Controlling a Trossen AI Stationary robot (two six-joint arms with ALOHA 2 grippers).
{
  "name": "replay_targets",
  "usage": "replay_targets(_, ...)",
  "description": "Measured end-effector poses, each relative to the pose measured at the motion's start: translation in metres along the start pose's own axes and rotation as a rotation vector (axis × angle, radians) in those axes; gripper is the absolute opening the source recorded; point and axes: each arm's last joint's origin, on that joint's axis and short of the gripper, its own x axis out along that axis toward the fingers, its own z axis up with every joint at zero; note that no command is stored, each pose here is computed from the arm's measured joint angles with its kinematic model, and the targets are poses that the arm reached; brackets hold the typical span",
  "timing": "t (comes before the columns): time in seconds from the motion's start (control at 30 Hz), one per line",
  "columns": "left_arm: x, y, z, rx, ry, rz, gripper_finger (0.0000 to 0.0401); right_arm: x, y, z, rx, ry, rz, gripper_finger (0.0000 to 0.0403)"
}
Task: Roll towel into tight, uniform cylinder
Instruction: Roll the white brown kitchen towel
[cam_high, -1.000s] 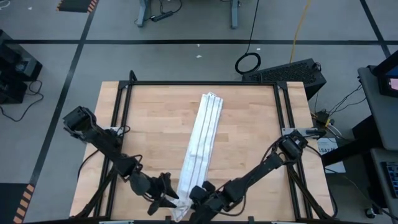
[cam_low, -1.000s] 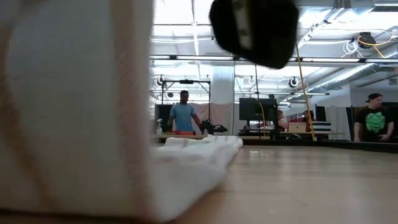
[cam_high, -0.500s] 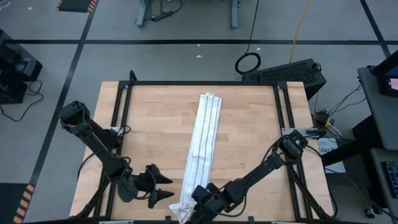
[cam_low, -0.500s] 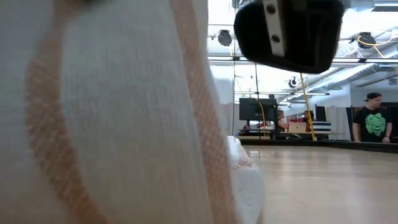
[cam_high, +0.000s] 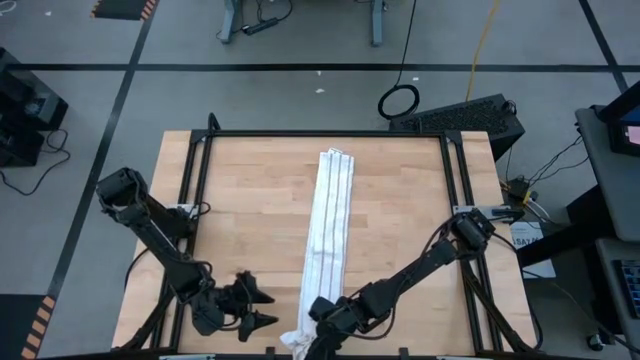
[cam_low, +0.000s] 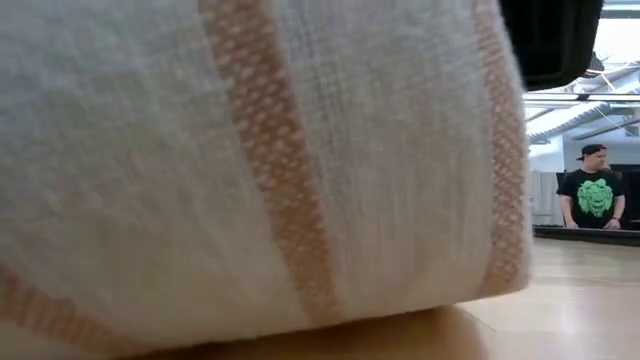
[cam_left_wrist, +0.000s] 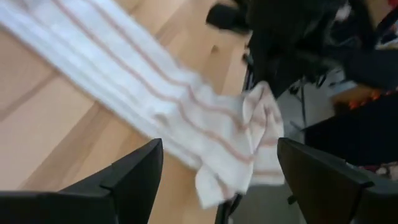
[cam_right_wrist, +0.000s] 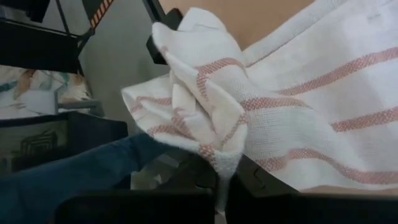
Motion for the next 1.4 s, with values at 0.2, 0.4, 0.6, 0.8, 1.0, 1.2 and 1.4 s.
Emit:
replay_targets(0.2, -0.006, 0.0, -0.01, -0.034, 0.044, 0.007, 0.0319, -0.008, -0.005, 0.014, 0.0, 0.044, -0.003, 0.0)
replay_targets(0.4, -0.01, -0.003, -0.02, -0.057, 0.018, -0.005, 0.0318, -0.011, -0.007, 0.015, -0.061, 0.123, 0.002, 0.0)
replay_targets(0.6, 0.014, -0.025, -0.027, 0.191, -0.11, -0.009, 0.0318, -0.011, -0.008, -0.004, -0.099, 0.128, -0.083, 0.0)
replay_targets(0.8, 0.055, -0.053, -0.023, 0.312, -0.15, 0.023, 0.0319, -0.007, -0.013, -0.011, -0.092, 0.091, -0.125, 0.0)
replay_targets(1.0, 0.071, -0.076, -0.011, 0.253, -0.162, -0.009, 0.0319, -0.01, -0.014, -0.003, -0.088, 0.087, -0.123, 0.0)
replay_targets(1.2, 0.072, -0.069, -0.014, 0.157, -0.108, 0.06, 0.0319, -0.018, -0.016, 0.008, -0.095, 0.111, -0.104, 0.0)
replay_targets(1.4, 0.075, -0.059, -0.012, 0.147, -0.082, 0.126, 0.0319, -0.021, -0.016, 0.016, -0.107, 0.106, -0.09, 0.0)
